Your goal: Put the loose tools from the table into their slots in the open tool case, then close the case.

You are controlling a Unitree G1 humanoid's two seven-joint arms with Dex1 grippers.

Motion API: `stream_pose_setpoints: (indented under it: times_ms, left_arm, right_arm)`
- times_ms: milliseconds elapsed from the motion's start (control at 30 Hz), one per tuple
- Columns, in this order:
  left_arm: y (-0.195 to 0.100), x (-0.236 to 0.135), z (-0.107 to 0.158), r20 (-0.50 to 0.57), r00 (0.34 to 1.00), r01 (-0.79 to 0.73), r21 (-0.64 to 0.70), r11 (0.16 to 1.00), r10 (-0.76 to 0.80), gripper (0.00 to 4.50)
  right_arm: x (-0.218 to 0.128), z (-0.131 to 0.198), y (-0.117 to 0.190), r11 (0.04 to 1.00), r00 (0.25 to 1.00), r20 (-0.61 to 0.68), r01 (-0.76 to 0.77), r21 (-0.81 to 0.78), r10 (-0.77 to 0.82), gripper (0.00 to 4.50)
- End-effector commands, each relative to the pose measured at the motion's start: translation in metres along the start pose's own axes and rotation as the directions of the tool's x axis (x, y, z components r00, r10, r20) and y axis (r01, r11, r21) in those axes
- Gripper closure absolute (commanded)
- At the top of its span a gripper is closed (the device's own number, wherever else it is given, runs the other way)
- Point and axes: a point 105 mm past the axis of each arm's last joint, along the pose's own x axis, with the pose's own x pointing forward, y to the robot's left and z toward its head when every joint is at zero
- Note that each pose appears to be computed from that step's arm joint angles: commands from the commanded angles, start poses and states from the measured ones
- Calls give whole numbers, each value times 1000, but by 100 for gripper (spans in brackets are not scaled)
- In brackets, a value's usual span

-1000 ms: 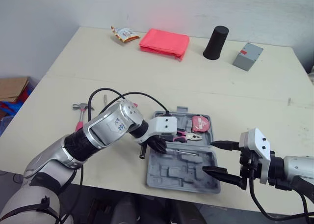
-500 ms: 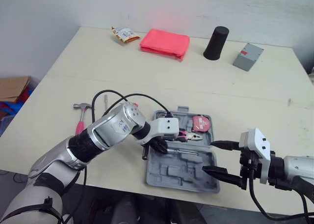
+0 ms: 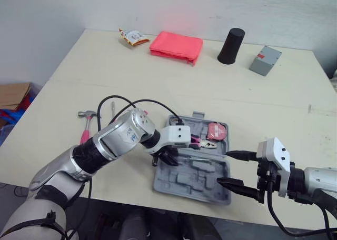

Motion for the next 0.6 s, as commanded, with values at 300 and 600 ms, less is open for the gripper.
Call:
stream_pose_setpoints:
  times_ms: [300,600]
  left_arm:
    - [2,-42,-4,376,926,-69,71,995,37,130]
    - [11,-30,4,626,780,-63,103,993,-16,447]
  right_arm:
    - [1,5,1,999,999,31,-7,-37,8,0]
    - [2,5,-6,999,999,40,2,-32,-1,0]
